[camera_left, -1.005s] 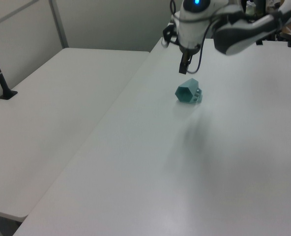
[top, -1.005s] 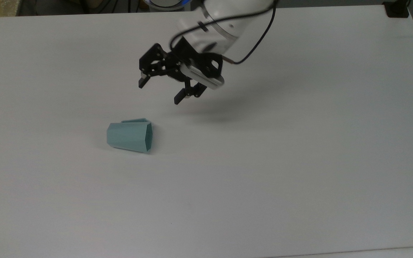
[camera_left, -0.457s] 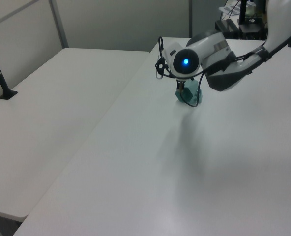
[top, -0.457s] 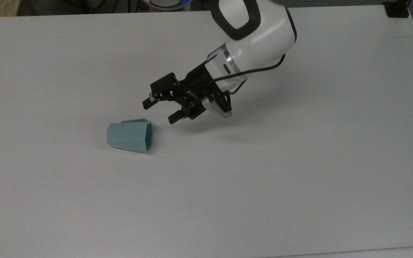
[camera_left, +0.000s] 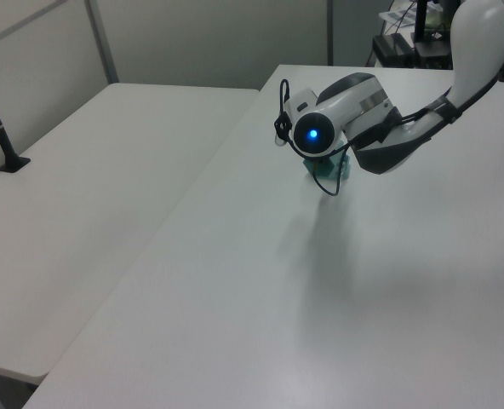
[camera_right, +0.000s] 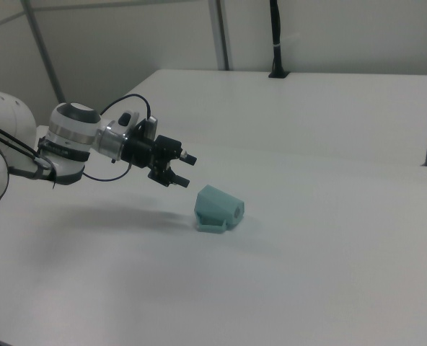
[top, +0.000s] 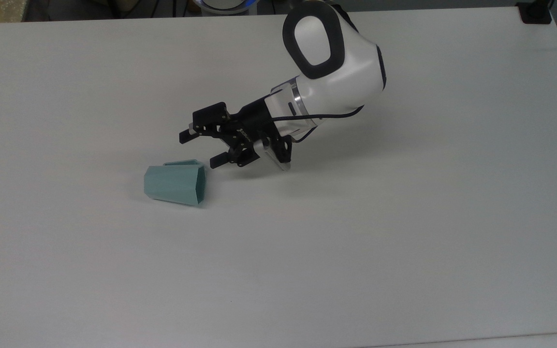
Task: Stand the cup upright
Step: 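Lower the open gripper over the rim of the teal cup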
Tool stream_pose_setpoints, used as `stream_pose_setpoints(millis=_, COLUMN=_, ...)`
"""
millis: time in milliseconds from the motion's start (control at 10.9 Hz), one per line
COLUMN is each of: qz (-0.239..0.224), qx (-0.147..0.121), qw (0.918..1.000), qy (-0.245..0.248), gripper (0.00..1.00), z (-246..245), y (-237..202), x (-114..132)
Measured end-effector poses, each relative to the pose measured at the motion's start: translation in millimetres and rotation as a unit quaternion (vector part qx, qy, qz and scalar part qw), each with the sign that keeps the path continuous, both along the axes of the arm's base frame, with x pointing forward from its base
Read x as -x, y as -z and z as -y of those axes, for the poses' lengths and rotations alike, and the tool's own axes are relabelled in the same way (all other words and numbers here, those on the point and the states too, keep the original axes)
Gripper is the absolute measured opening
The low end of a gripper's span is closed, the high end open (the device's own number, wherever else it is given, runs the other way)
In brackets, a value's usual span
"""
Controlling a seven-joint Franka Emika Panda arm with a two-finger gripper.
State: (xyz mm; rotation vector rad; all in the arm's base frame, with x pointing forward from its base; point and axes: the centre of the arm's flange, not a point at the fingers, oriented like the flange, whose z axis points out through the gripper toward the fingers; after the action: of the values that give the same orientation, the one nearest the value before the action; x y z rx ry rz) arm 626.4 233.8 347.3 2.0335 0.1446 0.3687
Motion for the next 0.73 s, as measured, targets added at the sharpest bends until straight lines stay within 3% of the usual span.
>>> stream_pose_setpoints(millis=457, qz=-0.004, qx=0.012, qw=0.9993, qy=0.034, gripper=1.0, z=26.1, y=43.7, x=-8.3)
stream_pose_setpoints(millis=731, qz=-0.007, qx=0.014, qw=0.9992, qy=0.037, gripper=1.0, z=30.9, y=48.5, x=-10.2)
